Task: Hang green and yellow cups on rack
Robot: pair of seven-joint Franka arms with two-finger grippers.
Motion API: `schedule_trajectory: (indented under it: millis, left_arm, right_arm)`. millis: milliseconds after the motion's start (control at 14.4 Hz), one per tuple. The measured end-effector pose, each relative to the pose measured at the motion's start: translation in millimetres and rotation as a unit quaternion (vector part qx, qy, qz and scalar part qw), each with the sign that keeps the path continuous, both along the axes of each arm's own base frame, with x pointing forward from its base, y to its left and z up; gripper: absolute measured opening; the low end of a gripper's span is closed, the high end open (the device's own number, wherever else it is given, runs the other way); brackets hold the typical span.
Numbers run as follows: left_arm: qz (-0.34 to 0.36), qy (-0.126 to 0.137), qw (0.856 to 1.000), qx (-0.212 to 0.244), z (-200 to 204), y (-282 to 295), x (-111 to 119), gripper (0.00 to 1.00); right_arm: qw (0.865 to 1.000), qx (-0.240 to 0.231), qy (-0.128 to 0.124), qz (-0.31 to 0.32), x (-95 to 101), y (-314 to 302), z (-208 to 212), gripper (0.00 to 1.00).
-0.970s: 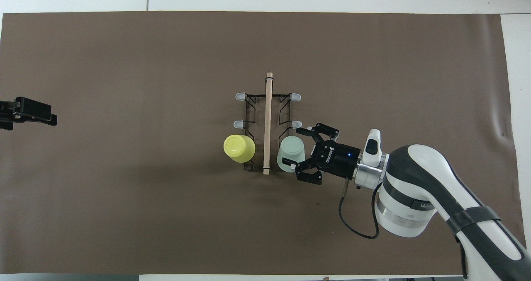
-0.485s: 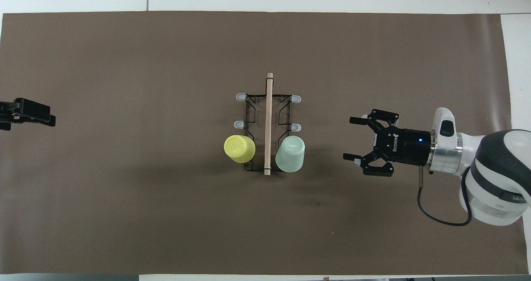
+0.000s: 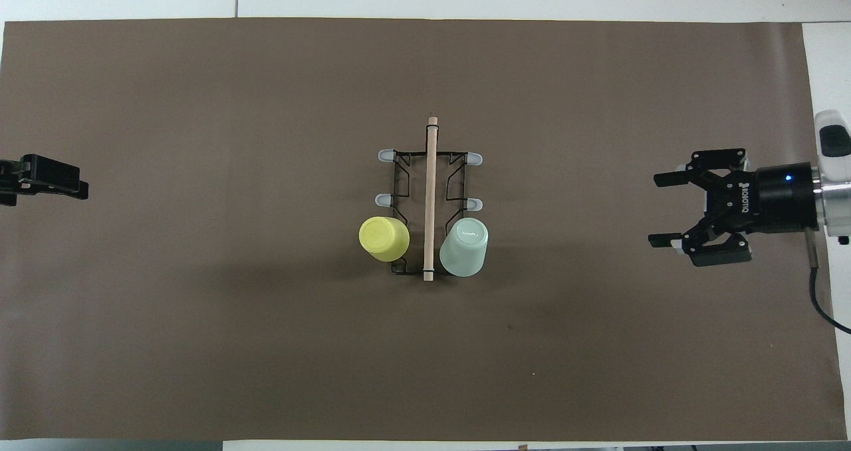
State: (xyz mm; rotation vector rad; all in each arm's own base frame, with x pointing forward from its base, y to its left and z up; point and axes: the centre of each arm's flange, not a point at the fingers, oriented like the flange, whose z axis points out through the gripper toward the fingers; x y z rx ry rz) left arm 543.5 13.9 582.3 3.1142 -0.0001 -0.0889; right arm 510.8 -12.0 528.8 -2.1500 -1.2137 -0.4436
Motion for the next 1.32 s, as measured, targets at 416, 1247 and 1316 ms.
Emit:
schedule_trajectory:
  millis: [416,1247,1316]
  left_arm:
    - [0.000,0.001,1.000,0.001,0,0,-4,1.00]
    - [-0.002,-0.009,1.000,0.012,3,0,-3,1.00]
    - [-0.003,-0.012,1.000,0.013,3,0,-2,1.00]
  right_arm:
    - [0.974,-0.189,0.059,-0.109,5.5,-19,67,1.00]
    - [0.849,-0.336,0.168,-0.370,37.5,16,100,1.00]
    - [0.843,-0.338,0.178,-0.378,38.6,11,98,1.00]
